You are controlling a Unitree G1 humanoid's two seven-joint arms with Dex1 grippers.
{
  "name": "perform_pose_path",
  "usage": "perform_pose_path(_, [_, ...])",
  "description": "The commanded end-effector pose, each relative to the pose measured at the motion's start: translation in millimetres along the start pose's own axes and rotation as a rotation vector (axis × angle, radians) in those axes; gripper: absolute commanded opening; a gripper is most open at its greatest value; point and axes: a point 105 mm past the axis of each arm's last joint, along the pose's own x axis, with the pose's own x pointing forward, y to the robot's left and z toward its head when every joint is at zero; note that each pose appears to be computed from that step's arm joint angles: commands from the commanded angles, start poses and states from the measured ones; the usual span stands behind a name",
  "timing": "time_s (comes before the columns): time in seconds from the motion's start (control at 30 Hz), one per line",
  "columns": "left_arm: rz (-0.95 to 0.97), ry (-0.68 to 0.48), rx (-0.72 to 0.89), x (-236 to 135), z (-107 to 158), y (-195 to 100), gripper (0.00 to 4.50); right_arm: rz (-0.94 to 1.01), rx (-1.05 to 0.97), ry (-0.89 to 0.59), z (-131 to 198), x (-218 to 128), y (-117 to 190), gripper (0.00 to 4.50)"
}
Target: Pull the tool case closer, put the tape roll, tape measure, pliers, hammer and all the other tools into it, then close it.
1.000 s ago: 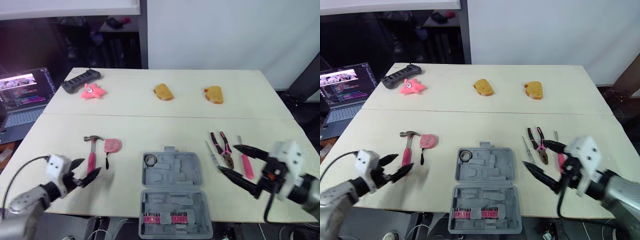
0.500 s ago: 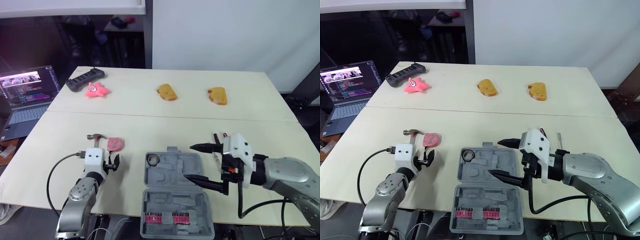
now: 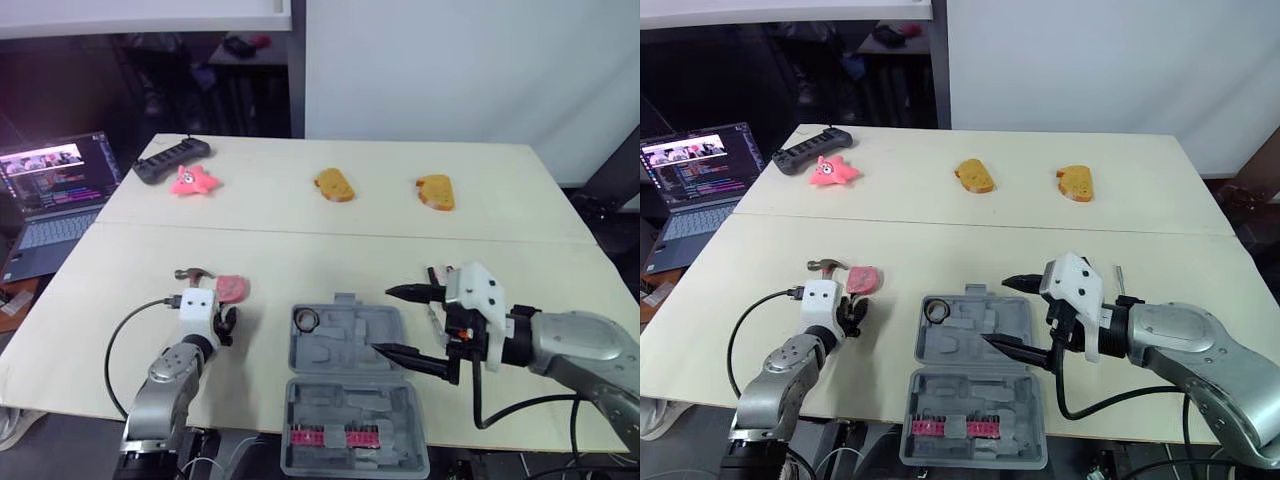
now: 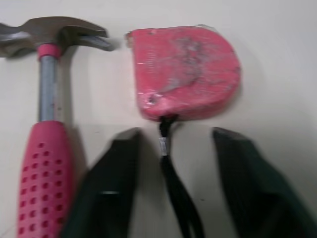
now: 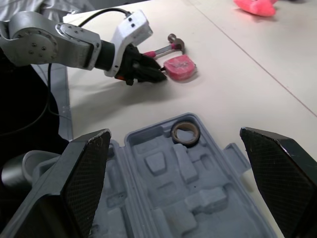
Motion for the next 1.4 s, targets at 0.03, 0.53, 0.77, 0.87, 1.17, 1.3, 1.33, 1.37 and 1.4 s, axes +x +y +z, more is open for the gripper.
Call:
perform_pose_path(0.03, [0.012,0.101,-0.03,0,-25,1,0.05,-0.01,-0.034,-0.021,8,-2,3,4.5])
perform_pose_path(0.53, [-0.255,0.091,0.151,-76,-62,5,0.05,-0.023,0.01,0.007,1,-6,8,4.5])
perform_pose_path(0.77, [-0.385,0.19,0.216,-128,-91,25,0.05,-0.02,0.031,0.018,-4,-6,9,4.5])
perform_pose_path(0.87, [-0.389,0.201,0.229,-131,-90,34,0.05,-0.019,0.034,0.019,-5,-6,9,4.5])
perform_pose_path(1.17, [-0.417,0.219,0.241,-132,-91,40,0.05,-0.024,0.042,0.011,-7,-4,9,4.5])
perform_pose_path(1.3, [-0.441,0.179,0.232,-133,-81,40,1.37,-0.029,0.041,0.009,-8,-3,8,4.5])
perform_pose_path(1.33, [-0.447,0.173,0.234,-133,-79,40,1.77,-0.029,0.042,0.007,-7,-3,8,4.5])
perform_pose_path(1.37, [-0.46,0.156,0.252,-134,-71,43,2.32,-0.03,0.043,0.005,-8,-2,7,4.5])
perform_pose_path(1.4, [-0.469,0.145,0.266,-135,-66,46,2.77,-0.03,0.044,0.004,-8,-2,7,4.5])
